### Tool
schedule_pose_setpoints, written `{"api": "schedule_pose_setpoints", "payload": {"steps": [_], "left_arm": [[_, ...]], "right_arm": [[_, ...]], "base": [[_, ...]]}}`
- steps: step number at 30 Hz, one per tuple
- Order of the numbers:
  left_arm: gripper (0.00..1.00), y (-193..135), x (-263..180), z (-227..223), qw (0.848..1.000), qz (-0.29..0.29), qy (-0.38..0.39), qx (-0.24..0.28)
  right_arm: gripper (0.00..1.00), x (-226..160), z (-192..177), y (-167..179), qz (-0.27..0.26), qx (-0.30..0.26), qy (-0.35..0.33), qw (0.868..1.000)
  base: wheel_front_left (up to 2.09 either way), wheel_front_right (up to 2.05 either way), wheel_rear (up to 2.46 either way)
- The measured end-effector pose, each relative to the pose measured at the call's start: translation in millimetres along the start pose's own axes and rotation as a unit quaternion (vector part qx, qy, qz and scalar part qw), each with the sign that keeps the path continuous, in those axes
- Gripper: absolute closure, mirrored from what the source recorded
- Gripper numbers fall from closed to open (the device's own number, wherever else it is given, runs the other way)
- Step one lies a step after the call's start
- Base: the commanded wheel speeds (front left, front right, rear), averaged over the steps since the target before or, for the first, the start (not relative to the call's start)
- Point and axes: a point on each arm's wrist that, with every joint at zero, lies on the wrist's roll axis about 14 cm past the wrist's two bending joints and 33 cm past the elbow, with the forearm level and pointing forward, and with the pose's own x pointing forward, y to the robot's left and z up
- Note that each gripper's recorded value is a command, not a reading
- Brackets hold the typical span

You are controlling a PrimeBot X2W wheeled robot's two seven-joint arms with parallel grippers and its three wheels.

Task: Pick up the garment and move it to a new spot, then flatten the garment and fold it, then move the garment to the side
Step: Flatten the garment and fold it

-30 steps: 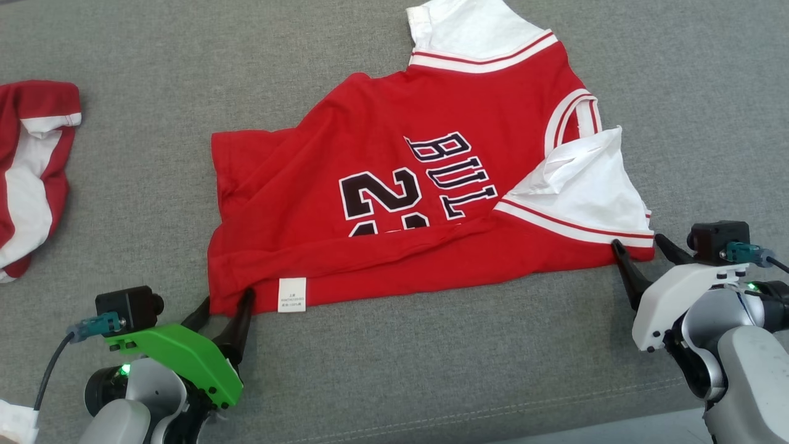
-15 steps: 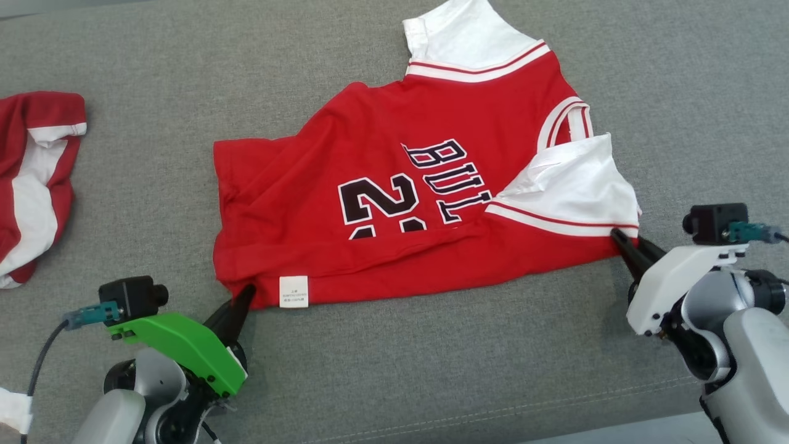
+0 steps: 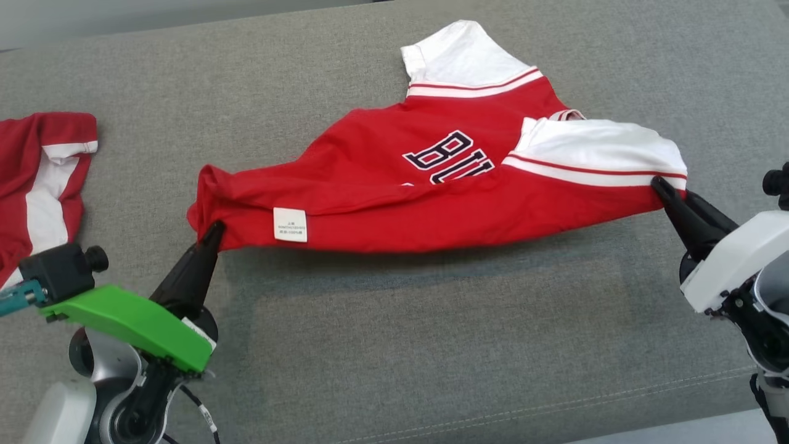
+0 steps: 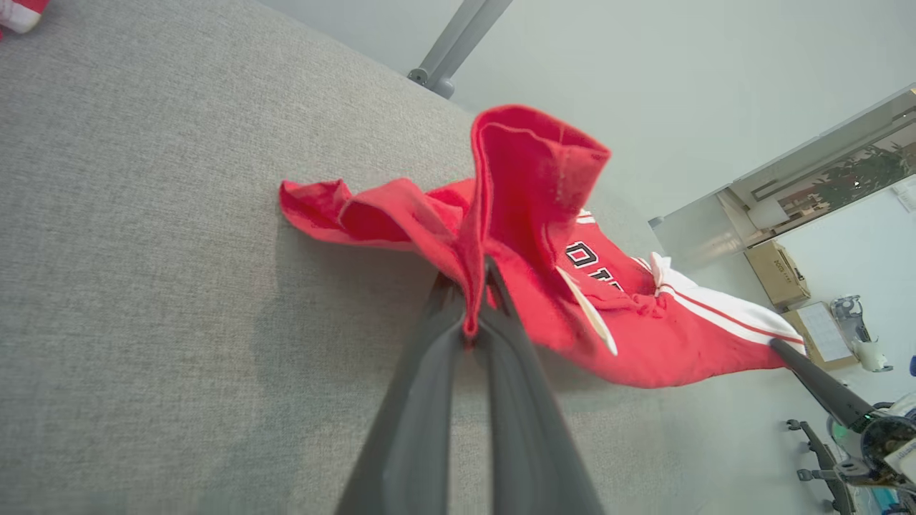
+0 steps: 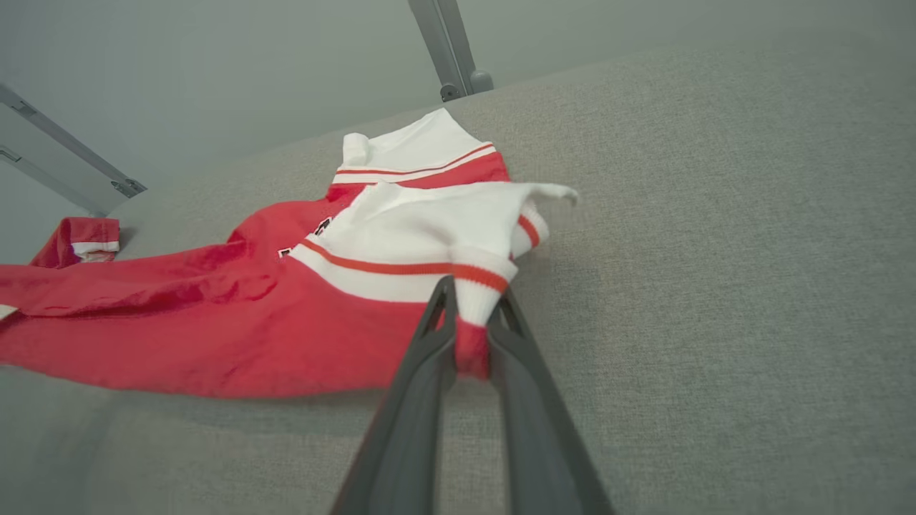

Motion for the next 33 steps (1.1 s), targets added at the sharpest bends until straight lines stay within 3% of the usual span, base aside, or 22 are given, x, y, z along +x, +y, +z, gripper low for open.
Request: {"api": "schedule_pose_setpoints", "payload": {"steps": [2, 6, 13, 22, 23, 24, 25, 26, 27, 33], "left_arm": [[1.0, -2.2, -5.7, -5.4, 1.0, -0.001, 0.005, -0.002], [1.0, 24.4, -26.6, -45.9, 0.997, 0.049, 0.057, -0.021], [1.0, 62.3, -52.0, -117.2, 0.981, 0.124, 0.128, -0.078], [1.0, 81.4, -70.0, -143.1, 0.973, 0.164, 0.14, -0.083], [0.91, 82.7, -70.7, -144.0, 0.973, 0.167, 0.138, -0.082], [0.53, 84.7, -71.5, -146.4, 0.972, 0.172, 0.138, -0.082], [0.09, 85.1, -71.1, -146.4, 0.972, 0.172, 0.136, -0.083], [0.0, 85.1, -70.4, -146.1, 0.972, 0.173, 0.134, -0.083], [0.0, 85.3, -70.3, -146.1, 0.972, 0.173, 0.132, -0.083], [0.0, 85.2, -63.6, -123.1, 0.979, 0.168, 0.094, -0.066]], "right_arm": [[1.0, -8.9, -5.8, -0.2, -0.002, 0.0, 0.011, 1.0], [1.0, -31.8, -44.4, -7.7, -0.022, 0.015, 0.069, 0.997], [1.0, -51.2, -112.9, -32.1, -0.073, 0.022, 0.17, 0.983], [1.0, -52.4, -144.0, -37.1, -0.084, 0.024, 0.21, 0.974], [1.0, -52.3, -146.0, -37.4, -0.085, 0.02, 0.213, 0.973], [1.0, -51.4, -147.6, -38.3, -0.086, 0.018, 0.212, 0.973], [0.73, -51.1, -147.6, -38.7, -0.088, 0.016, 0.209, 0.974], [0.3, -51.0, -148.2, -39.1, -0.089, 0.015, 0.208, 0.974], [0.0, -51.3, -148.6, -40.2, -0.091, 0.013, 0.207, 0.974], [0.0, -47.2, -129.0, -48.0, -0.1, -0.001, 0.166, 0.981]], "base": [[0.0, 0.0, 0.0], [0.0, 0.0, 0.0], [0.0, 0.0, 0.0], [0.0, 0.0, 0.0], [0.0, 0.0, 0.0], [0.0, 0.0, 0.0], [0.0, 0.0, 0.0], [0.0, 0.0, 0.0], [0.0, 0.0, 0.0], [0.0, 0.0, 0.0]]}}
